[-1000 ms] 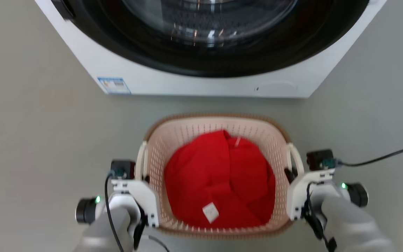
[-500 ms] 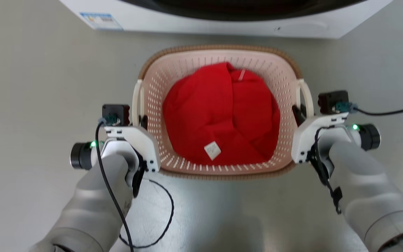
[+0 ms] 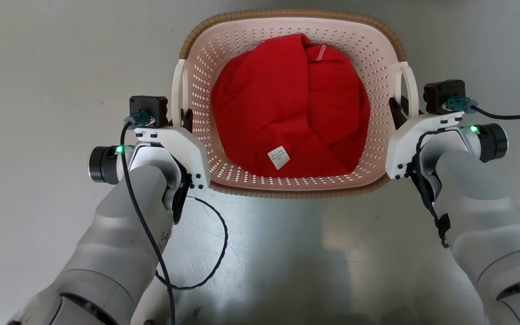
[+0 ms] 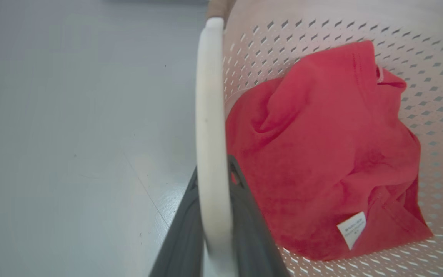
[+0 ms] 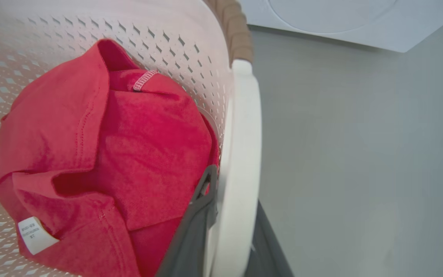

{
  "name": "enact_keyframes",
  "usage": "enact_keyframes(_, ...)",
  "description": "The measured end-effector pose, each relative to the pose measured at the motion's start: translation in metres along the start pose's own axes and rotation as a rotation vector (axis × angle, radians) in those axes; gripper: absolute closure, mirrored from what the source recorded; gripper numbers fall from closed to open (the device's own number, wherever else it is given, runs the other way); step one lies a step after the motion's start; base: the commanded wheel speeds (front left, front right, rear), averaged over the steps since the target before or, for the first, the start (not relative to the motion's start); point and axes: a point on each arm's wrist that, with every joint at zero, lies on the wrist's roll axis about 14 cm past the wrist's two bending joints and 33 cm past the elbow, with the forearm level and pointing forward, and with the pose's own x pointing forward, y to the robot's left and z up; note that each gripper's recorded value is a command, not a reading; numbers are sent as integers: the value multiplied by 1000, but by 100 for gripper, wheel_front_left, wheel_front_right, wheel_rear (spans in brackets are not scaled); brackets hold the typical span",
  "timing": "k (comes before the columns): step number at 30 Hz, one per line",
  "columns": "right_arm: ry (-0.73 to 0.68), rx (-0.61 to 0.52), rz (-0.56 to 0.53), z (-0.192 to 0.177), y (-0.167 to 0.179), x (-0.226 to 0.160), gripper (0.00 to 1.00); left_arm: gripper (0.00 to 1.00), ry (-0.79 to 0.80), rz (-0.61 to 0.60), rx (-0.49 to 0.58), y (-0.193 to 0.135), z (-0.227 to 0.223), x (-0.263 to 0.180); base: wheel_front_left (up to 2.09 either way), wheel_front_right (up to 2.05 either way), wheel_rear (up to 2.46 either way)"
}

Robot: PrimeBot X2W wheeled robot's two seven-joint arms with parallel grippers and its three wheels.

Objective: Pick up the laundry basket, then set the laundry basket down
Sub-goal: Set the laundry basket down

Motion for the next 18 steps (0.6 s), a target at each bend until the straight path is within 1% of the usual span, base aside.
enact_keyframes(9,18,2,2,-14,-2,11,100,100,8,0,5,2,-5,10,0,0,0)
enact_keyframes(18,-16,-13,2,-1,-3,21,100,100,-15,5,5,5,4,17,0,0,0)
